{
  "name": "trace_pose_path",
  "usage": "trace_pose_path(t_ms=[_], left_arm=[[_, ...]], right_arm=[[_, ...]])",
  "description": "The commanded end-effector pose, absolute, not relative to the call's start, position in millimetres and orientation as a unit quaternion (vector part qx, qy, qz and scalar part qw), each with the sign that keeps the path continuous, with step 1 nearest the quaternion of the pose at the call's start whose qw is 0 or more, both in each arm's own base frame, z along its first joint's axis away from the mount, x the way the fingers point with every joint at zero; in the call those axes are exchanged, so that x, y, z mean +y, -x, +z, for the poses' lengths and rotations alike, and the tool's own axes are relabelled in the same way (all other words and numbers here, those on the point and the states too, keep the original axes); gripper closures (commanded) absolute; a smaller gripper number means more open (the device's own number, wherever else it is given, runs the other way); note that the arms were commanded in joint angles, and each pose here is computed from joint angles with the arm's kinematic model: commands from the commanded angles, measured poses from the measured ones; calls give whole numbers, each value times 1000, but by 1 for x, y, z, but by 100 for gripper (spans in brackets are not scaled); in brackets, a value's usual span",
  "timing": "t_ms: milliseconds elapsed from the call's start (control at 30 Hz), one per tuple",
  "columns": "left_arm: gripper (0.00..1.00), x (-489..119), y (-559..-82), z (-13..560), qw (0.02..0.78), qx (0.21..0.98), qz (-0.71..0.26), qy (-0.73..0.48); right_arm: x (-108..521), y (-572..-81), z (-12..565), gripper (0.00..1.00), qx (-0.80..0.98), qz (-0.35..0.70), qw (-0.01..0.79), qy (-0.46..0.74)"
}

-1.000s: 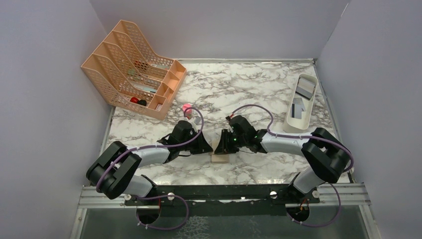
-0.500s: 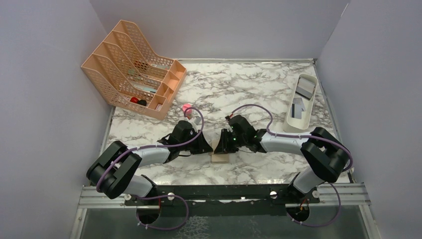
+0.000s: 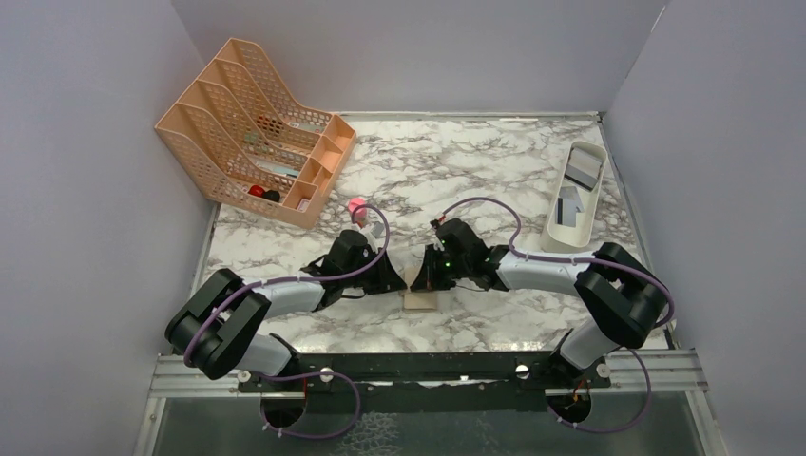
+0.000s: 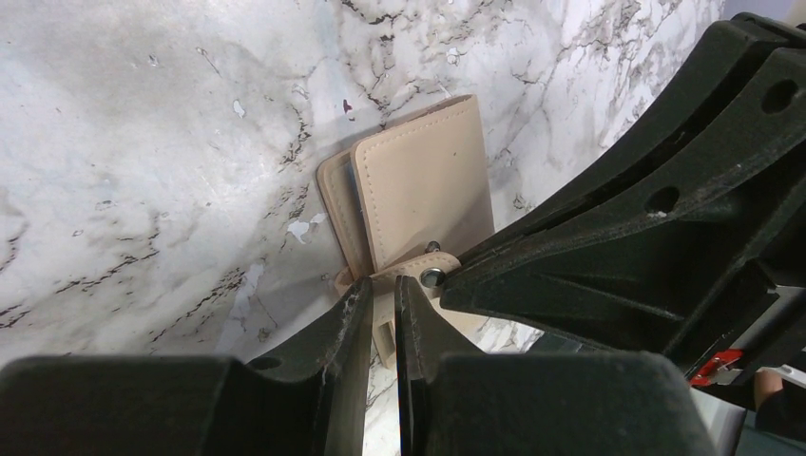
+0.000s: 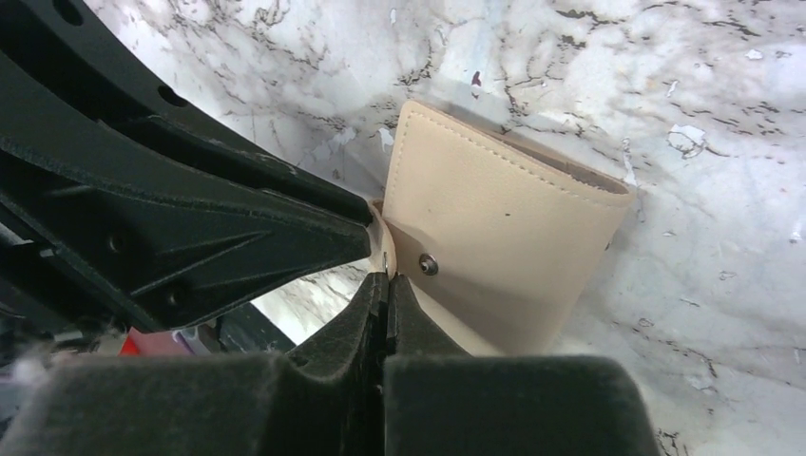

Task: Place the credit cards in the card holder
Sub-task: Close the card holder at the center of the board.

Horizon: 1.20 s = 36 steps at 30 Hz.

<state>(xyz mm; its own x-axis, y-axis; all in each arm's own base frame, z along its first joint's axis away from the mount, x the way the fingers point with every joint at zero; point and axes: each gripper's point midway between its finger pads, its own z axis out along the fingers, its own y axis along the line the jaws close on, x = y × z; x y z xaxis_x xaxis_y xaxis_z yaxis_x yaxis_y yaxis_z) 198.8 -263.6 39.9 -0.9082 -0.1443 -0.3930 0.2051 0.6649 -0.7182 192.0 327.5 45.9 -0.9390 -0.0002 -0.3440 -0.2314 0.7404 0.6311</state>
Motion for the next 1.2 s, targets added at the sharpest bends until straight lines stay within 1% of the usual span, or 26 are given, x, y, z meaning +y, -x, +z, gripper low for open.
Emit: trace_pose_path(t_ms=[0,133,267,500,800,1167], left_arm=[[82,-269,-205,51,233,877,-419,-26],[82,-272,-216,63,248,876,-412,-26],[89,-275,-228,74,262,875,-407,-31],[90,-283,-234,69,258,876,-405,-43],[89,-278,-229,40,231,895,-378,-53],[88,-272,-227,39,240,895,-372,-47]], right_arm=[[324,-202,49,99,922,333,190,60],[321,-204,47,99,924,323,196,63],[320,-204,44,99,926,318,194,63],[322,-205,46,99,924,321,195,65],[317,-207,46,99,930,305,196,56],[310,-207,36,99,938,286,194,40]])
